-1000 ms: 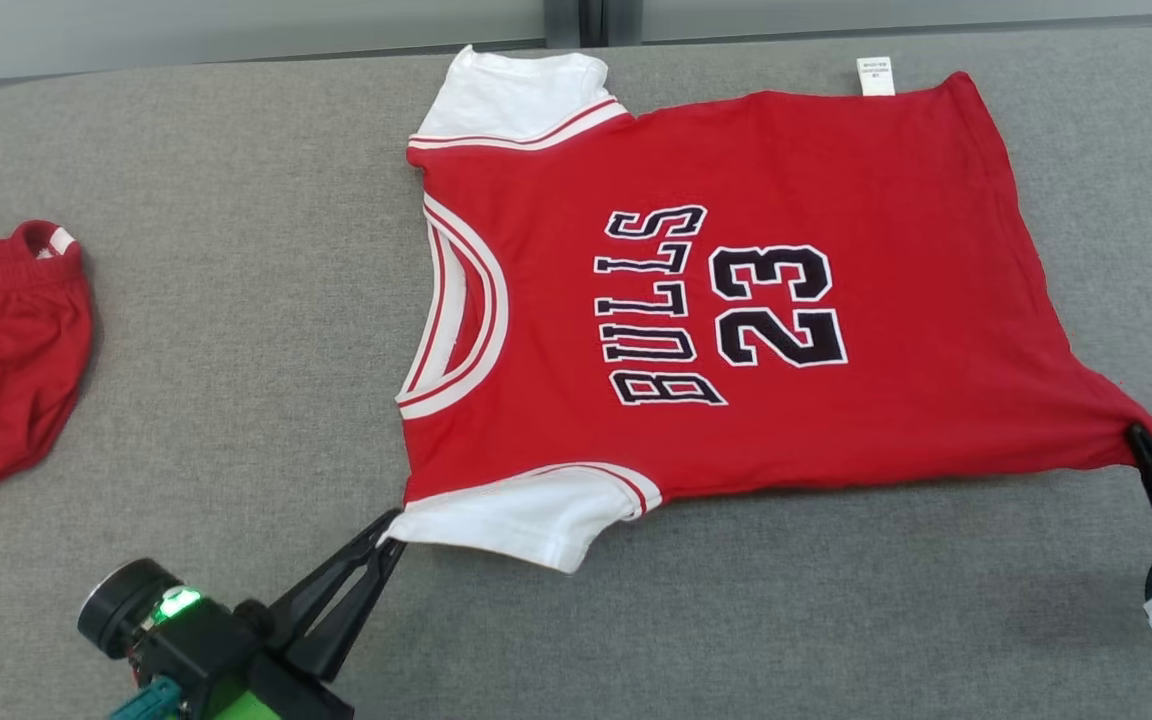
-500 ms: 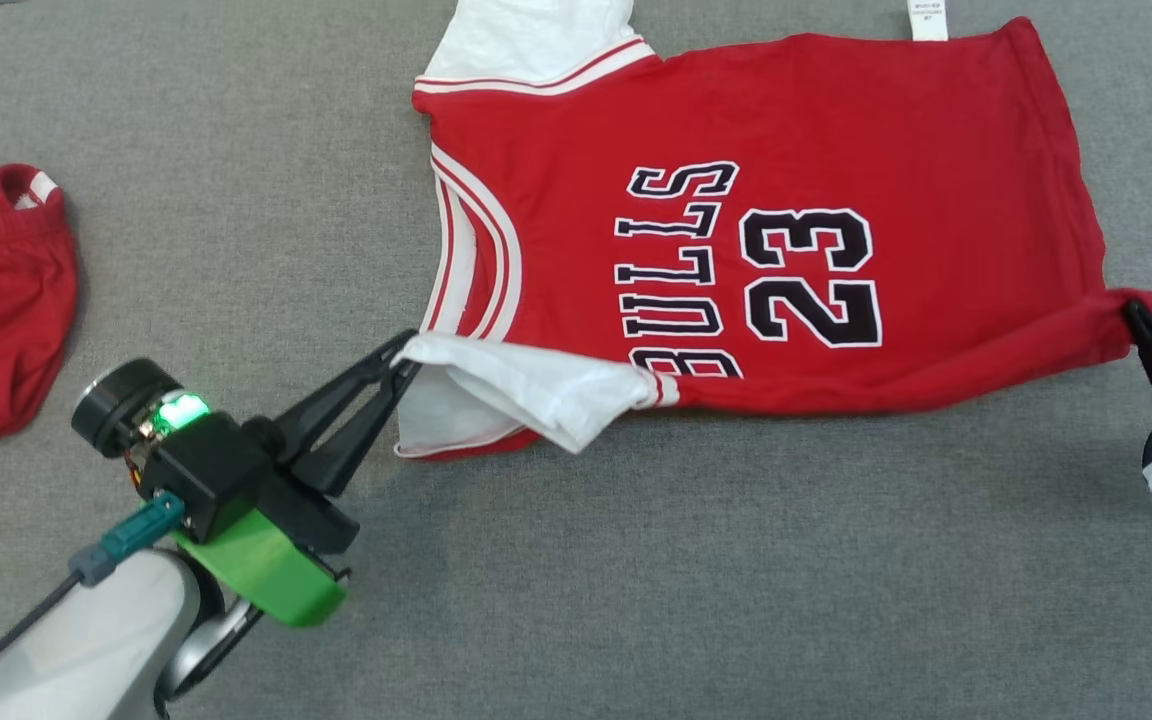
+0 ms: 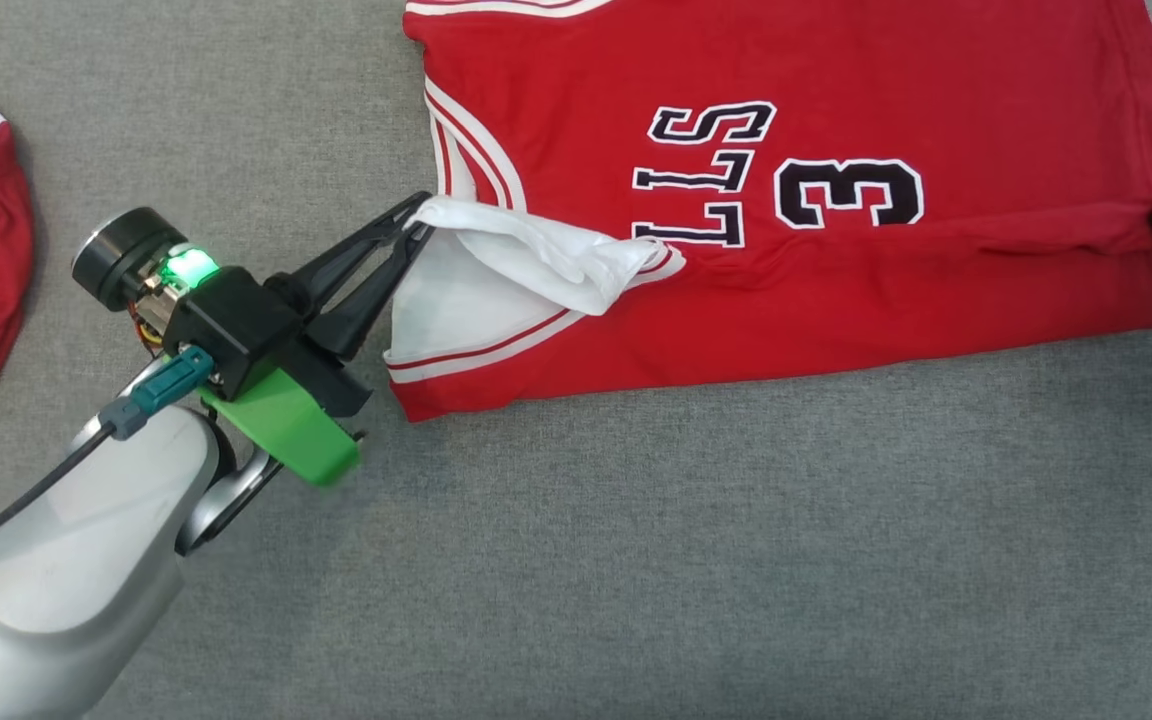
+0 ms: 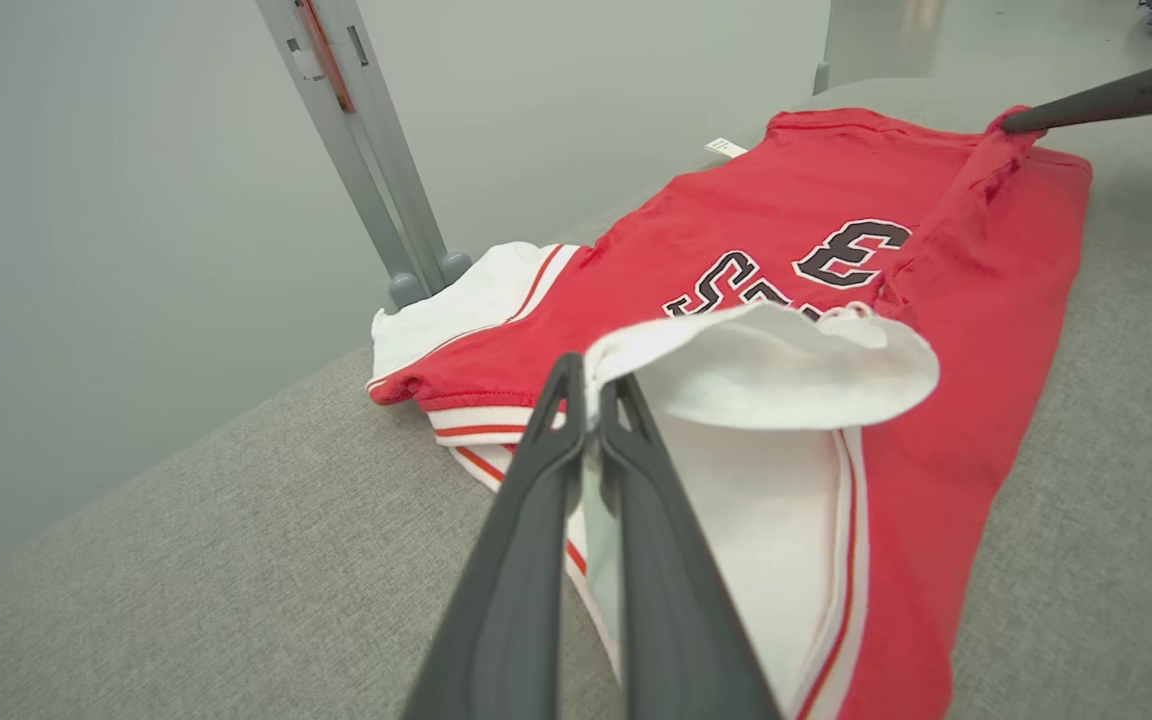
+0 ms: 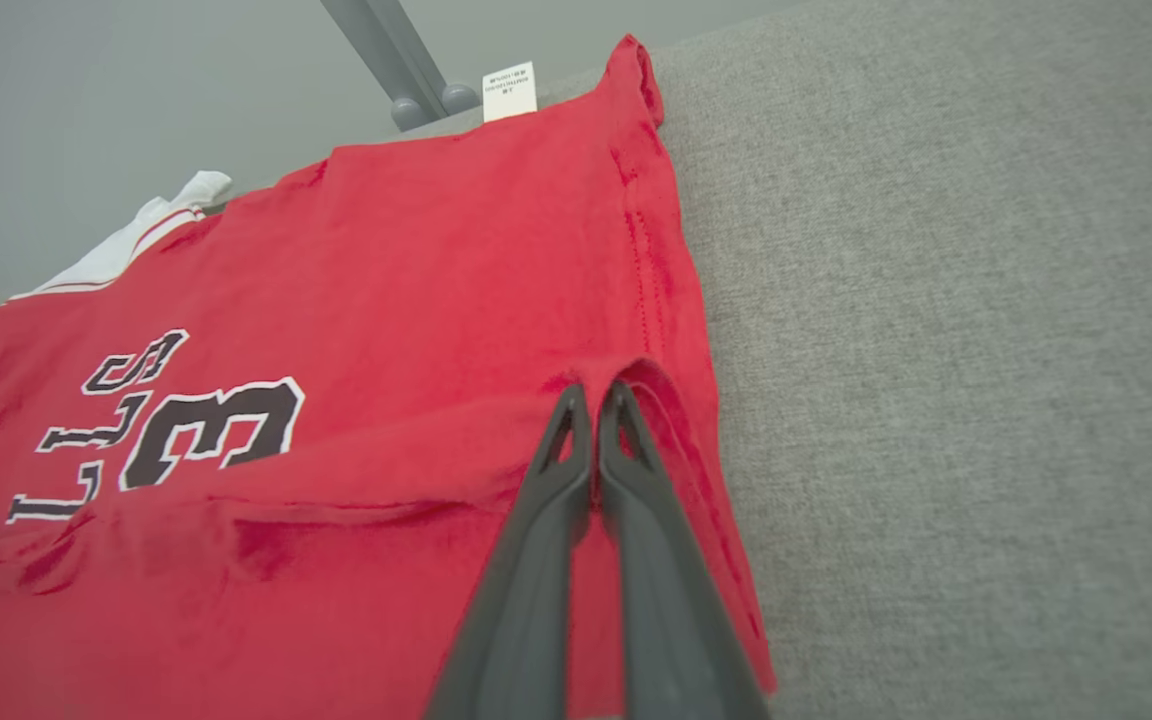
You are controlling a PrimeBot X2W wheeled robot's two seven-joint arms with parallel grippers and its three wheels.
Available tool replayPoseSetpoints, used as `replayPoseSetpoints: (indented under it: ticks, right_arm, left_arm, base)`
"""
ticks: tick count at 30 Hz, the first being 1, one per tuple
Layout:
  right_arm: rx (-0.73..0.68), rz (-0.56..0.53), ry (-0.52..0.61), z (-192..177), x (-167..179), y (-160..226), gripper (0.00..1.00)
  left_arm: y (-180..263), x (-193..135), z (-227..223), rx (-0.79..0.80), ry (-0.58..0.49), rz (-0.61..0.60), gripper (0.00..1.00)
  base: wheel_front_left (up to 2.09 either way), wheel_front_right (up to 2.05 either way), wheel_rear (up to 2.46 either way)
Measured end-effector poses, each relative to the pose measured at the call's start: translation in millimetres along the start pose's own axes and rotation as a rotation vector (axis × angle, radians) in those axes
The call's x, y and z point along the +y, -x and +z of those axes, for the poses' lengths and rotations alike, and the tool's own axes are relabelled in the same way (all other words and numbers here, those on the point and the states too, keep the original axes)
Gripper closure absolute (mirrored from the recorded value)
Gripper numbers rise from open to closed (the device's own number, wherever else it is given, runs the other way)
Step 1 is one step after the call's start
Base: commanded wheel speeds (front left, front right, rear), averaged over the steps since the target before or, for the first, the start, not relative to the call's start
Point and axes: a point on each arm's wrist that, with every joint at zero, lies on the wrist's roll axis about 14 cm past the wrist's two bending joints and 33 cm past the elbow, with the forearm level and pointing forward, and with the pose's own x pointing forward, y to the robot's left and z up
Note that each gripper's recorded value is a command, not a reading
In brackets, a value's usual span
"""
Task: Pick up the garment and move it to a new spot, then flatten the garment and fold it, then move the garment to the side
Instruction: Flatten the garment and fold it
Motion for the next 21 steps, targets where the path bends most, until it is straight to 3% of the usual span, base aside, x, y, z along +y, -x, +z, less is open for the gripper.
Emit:
replayPoseSetpoints:
  ticks: [1, 2, 3, 4, 13, 21]
  right_arm:
    - [-0.001, -0.002, 0.000, 0.0, -0.7, -1.7, 1.00]
    - [-0.002, -0.003, -0.002, 0.0, -1.4, -3.3, 0.96]
    - [-0.009, -0.007, -0.006, 0.7, -2.6, -4.4, 0.29]
    - [-0.019, -0.009, -0.010, 2.6, -2.9, -5.0, 0.00]
    - [-0.167, 0.020, -0.055, 25.1, 8.3, 8.3, 0.00]
    - [-0.221, 0.013, -0.089, 18.4, 5.4, 36.5, 0.00]
  left_arm:
    - [-1.6, 2.2, -1.6, 0.003, -0.001, 0.004, 1.00]
    - [-3.2, 5.1, -3.4, 0.007, -0.004, 0.010, 0.69]
    - [-4.5, 7.8, -4.5, 0.008, -0.002, 0.018, 0.08]
    - [-5.4, 11.0, -3.8, 0.004, -0.004, 0.028, 0.00]
    - [6.9, 35.4, 16.5, -0.087, 0.036, 0.214, 0.00]
    - [44.4, -14.1, -37.7, 0.021, 0.306, 0.279, 0.00]
  base:
    - [0.00, 0.00, 0.00]
    - [0.00, 0.00, 0.00]
    - [0.00, 0.00, 0.00]
    - [0.00, 0.00, 0.00]
    - [0.00, 0.00, 0.00]
    - [0.00, 0.00, 0.00]
